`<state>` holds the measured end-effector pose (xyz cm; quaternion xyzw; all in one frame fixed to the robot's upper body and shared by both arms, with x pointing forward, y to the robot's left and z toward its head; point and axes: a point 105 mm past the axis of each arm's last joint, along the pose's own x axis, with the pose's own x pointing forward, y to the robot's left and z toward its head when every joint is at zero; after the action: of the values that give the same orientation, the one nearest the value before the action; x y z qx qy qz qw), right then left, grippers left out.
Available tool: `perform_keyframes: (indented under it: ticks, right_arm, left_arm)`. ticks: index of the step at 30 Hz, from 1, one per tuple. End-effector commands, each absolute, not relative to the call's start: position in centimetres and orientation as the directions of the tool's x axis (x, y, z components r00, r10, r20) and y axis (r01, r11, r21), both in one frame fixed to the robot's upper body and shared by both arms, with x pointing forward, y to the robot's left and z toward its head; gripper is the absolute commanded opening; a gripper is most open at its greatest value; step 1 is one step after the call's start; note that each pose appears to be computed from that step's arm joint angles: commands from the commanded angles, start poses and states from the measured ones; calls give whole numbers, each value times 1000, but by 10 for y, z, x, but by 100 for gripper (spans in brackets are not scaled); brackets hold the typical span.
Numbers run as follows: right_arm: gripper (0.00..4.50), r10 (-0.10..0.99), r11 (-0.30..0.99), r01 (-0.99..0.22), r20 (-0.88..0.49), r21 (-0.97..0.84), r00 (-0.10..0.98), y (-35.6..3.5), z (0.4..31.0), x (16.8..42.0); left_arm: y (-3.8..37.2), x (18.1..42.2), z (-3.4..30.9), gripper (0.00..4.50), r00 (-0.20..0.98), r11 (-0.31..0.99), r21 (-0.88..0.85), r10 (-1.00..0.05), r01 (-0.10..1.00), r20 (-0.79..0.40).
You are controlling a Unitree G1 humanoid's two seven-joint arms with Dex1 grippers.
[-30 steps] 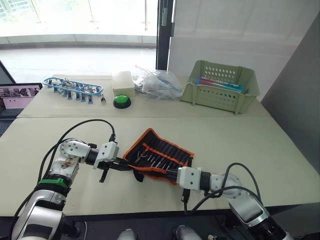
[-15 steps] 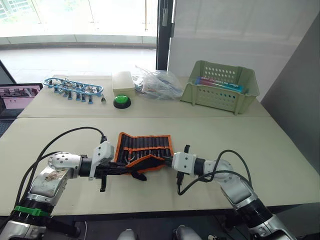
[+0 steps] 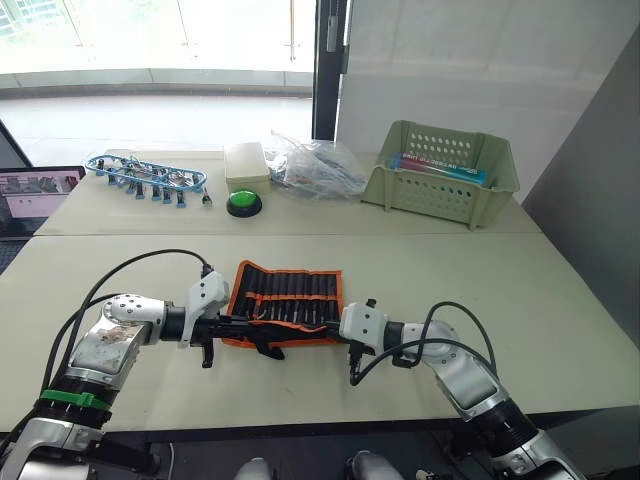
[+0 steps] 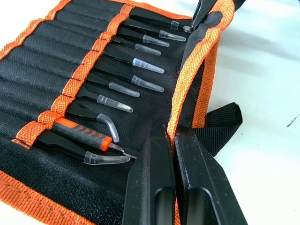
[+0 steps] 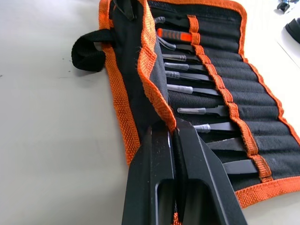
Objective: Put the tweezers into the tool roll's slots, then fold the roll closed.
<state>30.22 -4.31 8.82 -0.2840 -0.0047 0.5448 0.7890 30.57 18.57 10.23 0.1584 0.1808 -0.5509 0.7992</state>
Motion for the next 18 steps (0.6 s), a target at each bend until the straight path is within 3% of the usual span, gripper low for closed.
perform_keyframes:
  ticks: [1,4,11,14,18]
  right_arm:
    - [125,863,325,-834,-221,-447,455,-46,107,306]
    - [225,897,322,-847,-148,-423,416,-42,123,297]
    - [225,959,221,-841,-46,-493,279,-29,151,267]
    - [225,974,146,-822,-65,-550,216,-14,151,256]
    - [106,956,132,-793,-134,-595,260,0,132,268]
  left_arm:
    - [190,311,110,0,361,360,94,-811,928,-461]
    - [190,314,109,0,373,385,70,-807,920,-458]
    - [188,313,101,0,353,391,35,-783,920,-512]
    - [186,312,101,0,337,378,29,-783,925,-523]
    - [186,311,102,0,334,375,29,-785,926,-522]
